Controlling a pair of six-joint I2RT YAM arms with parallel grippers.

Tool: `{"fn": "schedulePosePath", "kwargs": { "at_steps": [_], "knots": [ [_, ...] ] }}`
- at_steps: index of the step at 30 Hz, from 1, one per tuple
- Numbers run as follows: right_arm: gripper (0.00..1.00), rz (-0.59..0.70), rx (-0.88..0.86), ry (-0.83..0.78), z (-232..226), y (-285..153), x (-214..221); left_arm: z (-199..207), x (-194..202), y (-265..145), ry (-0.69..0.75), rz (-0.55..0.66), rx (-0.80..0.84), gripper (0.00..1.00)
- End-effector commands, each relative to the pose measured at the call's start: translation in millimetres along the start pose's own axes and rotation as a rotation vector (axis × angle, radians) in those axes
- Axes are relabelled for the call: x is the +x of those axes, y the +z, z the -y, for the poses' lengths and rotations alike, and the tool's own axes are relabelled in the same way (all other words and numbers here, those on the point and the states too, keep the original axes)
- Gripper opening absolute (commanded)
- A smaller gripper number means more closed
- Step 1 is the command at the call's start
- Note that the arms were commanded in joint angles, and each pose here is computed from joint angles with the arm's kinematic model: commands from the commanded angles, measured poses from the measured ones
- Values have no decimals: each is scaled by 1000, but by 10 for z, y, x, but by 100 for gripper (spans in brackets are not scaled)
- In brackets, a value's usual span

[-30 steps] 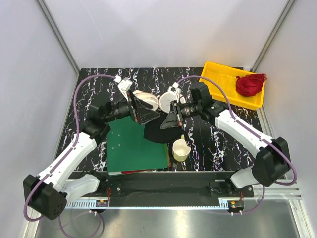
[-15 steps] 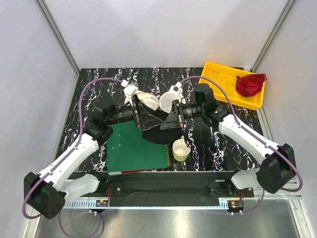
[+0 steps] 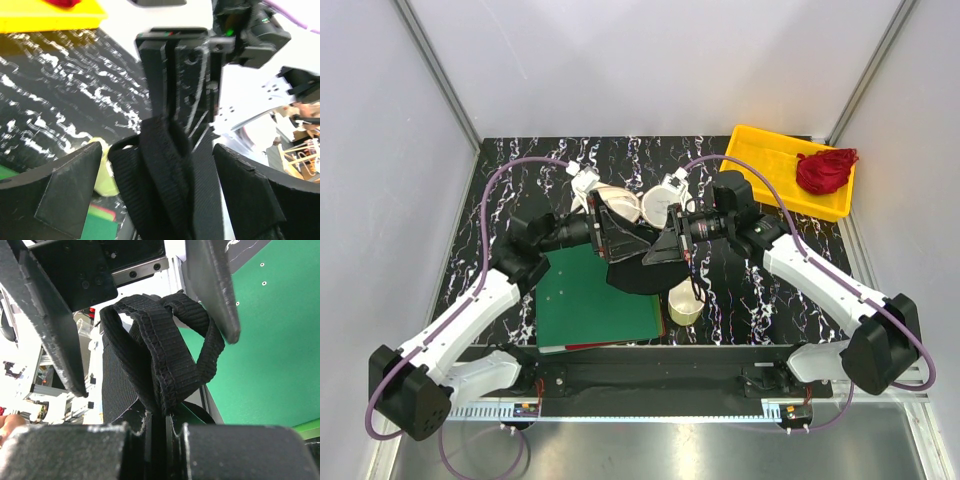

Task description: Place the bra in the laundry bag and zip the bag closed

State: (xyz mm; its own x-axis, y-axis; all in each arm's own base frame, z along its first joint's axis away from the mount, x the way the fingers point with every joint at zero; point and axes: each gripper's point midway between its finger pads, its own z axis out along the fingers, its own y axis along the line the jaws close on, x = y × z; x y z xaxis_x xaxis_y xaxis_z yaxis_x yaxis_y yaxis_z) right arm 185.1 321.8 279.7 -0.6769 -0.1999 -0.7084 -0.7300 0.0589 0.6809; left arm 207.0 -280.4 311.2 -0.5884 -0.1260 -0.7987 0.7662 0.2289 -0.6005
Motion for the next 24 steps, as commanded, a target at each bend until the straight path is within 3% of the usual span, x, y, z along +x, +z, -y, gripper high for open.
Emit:
{"fn": "schedulePosePath", "kwargs": {
  "at_steps": [1, 5, 11, 12, 14, 15, 16, 17, 19, 22, 24],
  "knots": [
    [0, 32, -37, -65, -188, -23, -109, 222, -74, 25, 4, 42, 118, 81],
    [0, 40, -34, -74, -218, -33, -114, 221, -64, 49, -16, 34, 133, 47],
    [0, 73, 0, -87, -243, -77, -154, 305, -45, 35, -28, -14, 163, 6],
    [0, 81, 10, -87, -241, -84, -164, 326, -68, 26, -28, -12, 165, 0],
    [4, 95, 59, -63, -194, -106, -171, 335, -110, -4, -9, -22, 131, 0],
    [16, 89, 118, -14, -107, -127, -122, 324, -138, -19, 10, -24, 106, 0],
    [38, 89, 153, 4, -74, -149, -110, 193, -96, -36, 27, -44, 30, 0],
    [47, 90, 178, 22, -73, -183, -84, 228, -233, -62, 69, -28, 3, 0],
    [81, 86, 290, 109, 54, -263, 18, 87, -242, -106, 125, -54, -93, 0],
    [100, 139, 453, 211, 107, -482, 90, 79, -343, -131, 207, -60, -121, 0],
    [100, 152, 583, 316, 207, -632, 197, 59, -377, -129, 248, -69, -133, 0]
  ]
}}
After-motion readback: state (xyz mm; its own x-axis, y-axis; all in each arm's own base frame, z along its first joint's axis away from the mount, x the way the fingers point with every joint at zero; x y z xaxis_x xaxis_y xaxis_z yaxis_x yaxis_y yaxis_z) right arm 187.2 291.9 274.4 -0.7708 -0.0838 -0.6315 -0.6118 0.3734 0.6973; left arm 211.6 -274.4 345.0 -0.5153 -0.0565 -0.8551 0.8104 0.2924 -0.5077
